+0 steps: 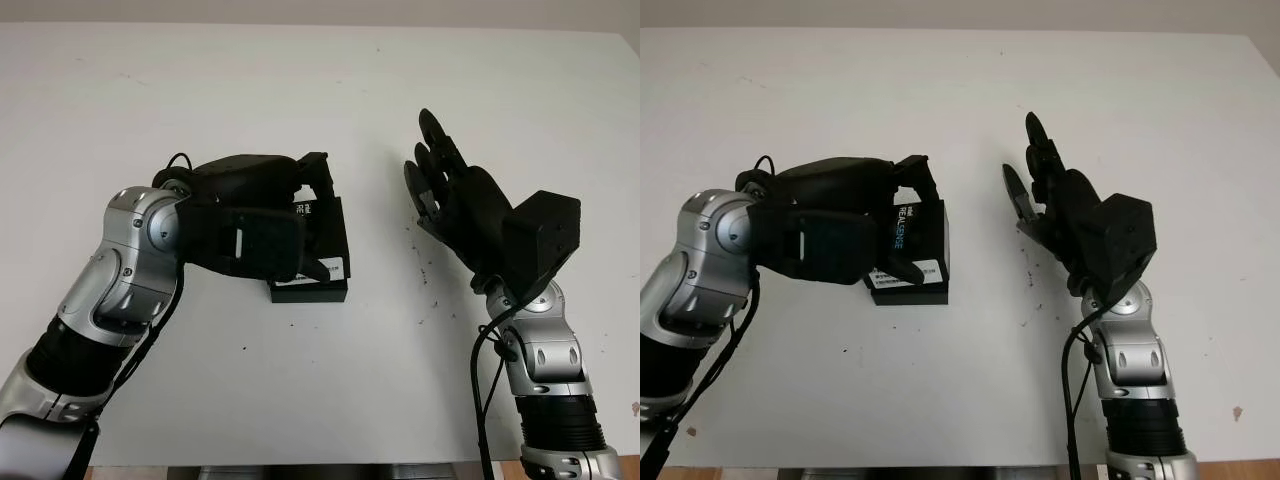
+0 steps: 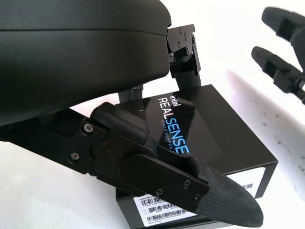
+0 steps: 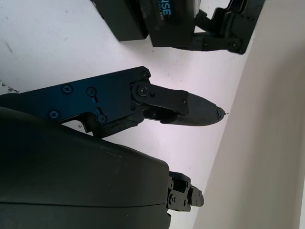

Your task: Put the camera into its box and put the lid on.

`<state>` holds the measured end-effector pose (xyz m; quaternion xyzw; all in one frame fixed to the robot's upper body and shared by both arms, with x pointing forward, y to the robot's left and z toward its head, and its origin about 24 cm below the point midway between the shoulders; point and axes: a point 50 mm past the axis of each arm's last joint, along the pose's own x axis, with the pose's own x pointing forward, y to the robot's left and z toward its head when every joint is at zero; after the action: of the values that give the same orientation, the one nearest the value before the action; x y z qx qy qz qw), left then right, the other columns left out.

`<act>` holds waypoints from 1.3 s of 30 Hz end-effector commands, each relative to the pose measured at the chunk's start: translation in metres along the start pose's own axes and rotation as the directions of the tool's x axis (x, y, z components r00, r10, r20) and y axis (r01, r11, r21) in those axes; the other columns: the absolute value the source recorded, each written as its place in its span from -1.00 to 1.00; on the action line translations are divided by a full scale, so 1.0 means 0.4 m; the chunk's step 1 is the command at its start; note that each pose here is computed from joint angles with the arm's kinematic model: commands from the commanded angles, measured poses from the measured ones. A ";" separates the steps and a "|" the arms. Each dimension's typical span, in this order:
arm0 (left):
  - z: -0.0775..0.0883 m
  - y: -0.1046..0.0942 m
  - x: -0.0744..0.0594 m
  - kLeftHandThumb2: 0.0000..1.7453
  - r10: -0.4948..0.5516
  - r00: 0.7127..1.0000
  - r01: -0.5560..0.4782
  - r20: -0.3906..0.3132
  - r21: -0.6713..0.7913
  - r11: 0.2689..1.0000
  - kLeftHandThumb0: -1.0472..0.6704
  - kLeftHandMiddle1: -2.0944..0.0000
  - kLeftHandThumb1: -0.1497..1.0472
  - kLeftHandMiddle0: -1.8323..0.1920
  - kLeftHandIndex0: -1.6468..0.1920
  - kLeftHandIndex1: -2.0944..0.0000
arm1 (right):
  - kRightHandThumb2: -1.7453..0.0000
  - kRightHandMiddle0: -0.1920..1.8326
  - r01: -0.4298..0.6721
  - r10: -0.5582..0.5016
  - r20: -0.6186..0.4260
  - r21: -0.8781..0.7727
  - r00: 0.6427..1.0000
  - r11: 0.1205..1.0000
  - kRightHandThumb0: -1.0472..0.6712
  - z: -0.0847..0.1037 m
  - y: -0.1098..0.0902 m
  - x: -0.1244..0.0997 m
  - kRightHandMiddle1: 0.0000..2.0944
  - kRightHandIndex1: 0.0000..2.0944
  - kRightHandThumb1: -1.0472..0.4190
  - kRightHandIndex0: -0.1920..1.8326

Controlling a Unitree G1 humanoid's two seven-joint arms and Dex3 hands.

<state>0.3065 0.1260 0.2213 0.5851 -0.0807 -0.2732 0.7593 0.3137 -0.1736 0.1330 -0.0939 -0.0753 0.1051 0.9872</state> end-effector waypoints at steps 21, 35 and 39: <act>0.015 -0.064 -0.015 -0.68 0.200 0.979 -0.203 0.038 0.214 0.956 -0.04 -1.00 1.00 0.82 0.82 -0.70 | 0.37 -0.89 -0.004 0.004 -0.007 -0.021 1.000 1.000 -0.52 0.004 -0.005 -0.008 -0.95 -0.95 -1.00 -0.92; 0.013 -0.072 -0.003 -0.74 0.115 0.991 -0.127 0.076 0.180 0.976 -0.01 -1.00 1.00 0.66 0.84 -0.73 | 0.37 -0.90 -0.003 0.003 -0.010 -0.004 1.000 1.000 -0.52 0.003 -0.002 -0.008 -0.95 -0.95 -1.00 -0.93; 0.013 -0.060 -0.006 -0.74 0.060 0.995 -0.070 0.075 0.136 0.988 -0.02 -1.00 1.00 0.67 0.75 -0.45 | 0.37 -0.90 0.002 -0.002 -0.010 -0.003 1.000 1.000 -0.52 0.002 -0.001 -0.008 -0.95 -0.95 -1.00 -0.92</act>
<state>0.2948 0.1202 0.1977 0.6283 -0.1429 -0.2557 0.7207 0.3127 -0.1743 0.1328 -0.0959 -0.0680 0.1048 0.9875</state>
